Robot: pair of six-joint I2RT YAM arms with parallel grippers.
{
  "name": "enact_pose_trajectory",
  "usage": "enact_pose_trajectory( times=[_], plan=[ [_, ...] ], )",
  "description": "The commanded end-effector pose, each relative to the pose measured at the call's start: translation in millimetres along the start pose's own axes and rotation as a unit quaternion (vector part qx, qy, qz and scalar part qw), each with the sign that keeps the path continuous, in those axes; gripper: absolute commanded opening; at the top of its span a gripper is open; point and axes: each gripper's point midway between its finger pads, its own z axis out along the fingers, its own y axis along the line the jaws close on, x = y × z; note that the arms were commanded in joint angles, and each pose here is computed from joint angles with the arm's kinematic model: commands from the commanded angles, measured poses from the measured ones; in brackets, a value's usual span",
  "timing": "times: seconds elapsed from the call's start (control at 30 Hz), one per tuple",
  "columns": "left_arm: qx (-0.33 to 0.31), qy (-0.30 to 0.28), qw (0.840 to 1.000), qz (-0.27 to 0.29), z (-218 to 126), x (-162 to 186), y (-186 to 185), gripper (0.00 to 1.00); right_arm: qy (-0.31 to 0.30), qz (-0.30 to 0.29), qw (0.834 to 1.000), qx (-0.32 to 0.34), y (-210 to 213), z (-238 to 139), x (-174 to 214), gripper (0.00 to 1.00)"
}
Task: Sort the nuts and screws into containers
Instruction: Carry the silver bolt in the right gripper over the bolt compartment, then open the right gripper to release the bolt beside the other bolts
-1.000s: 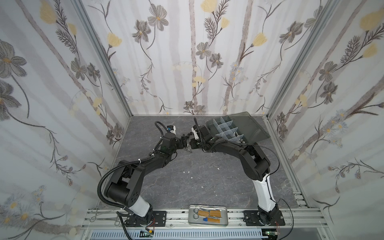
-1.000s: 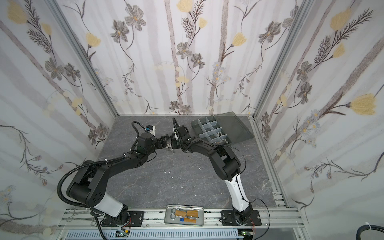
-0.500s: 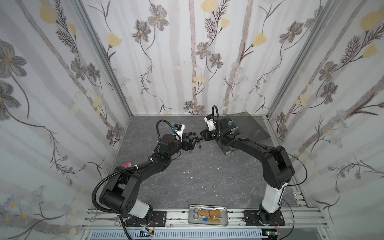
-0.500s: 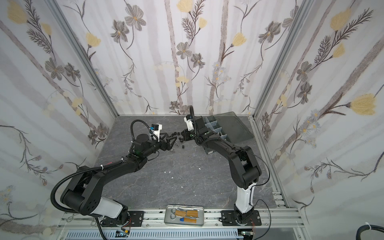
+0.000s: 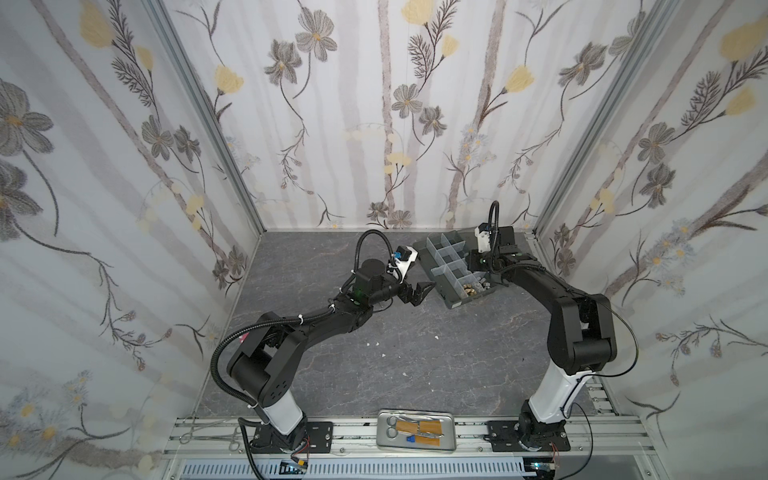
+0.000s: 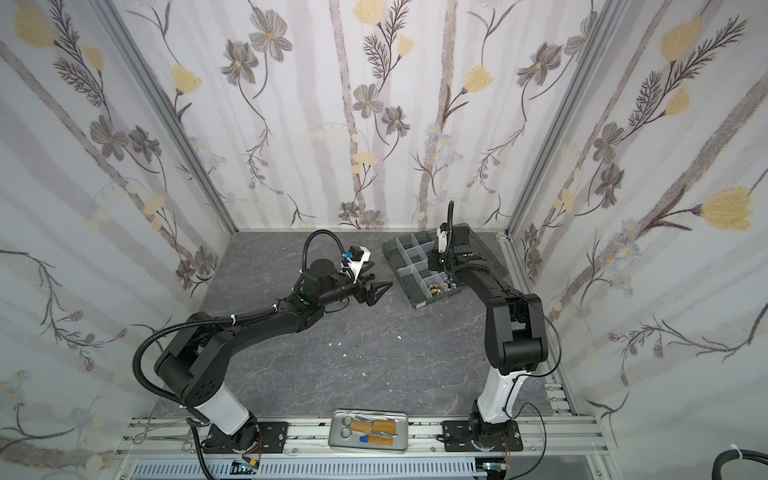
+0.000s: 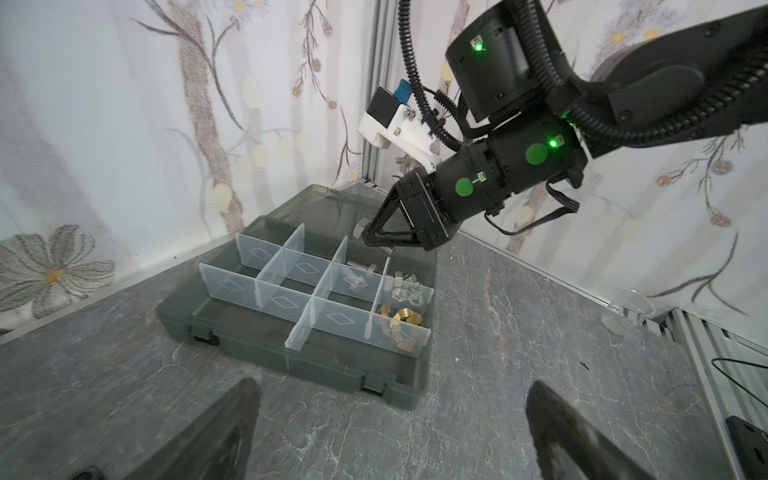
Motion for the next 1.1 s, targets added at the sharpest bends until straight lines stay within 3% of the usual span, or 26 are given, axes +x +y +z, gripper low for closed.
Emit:
enact_pose_trajectory(
  times=[0.0,0.23,0.53,0.8,1.07],
  plan=[
    [0.013,-0.008,1.0,0.001,9,-5,-3,1.0,0.003,-0.023,0.999,0.046,-20,7,-6,0.03],
    [-0.007,-0.034,0.999,0.0,9,-15,4,1.0,0.02,-0.009,0.996,0.081,-45,40,-12,0.03],
    [-0.048,-0.043,0.998,0.0,4,-14,17,1.0,0.043,0.002,0.996,0.075,-50,61,2,0.08],
    [-0.063,-0.043,0.997,-0.002,2,-11,21,1.0,0.045,0.004,0.996,0.077,-49,52,6,0.33],
    [-0.152,-0.05,0.986,-0.048,-12,-14,58,1.0,0.0,-0.009,0.998,0.061,-25,16,-13,0.34]
  ],
)
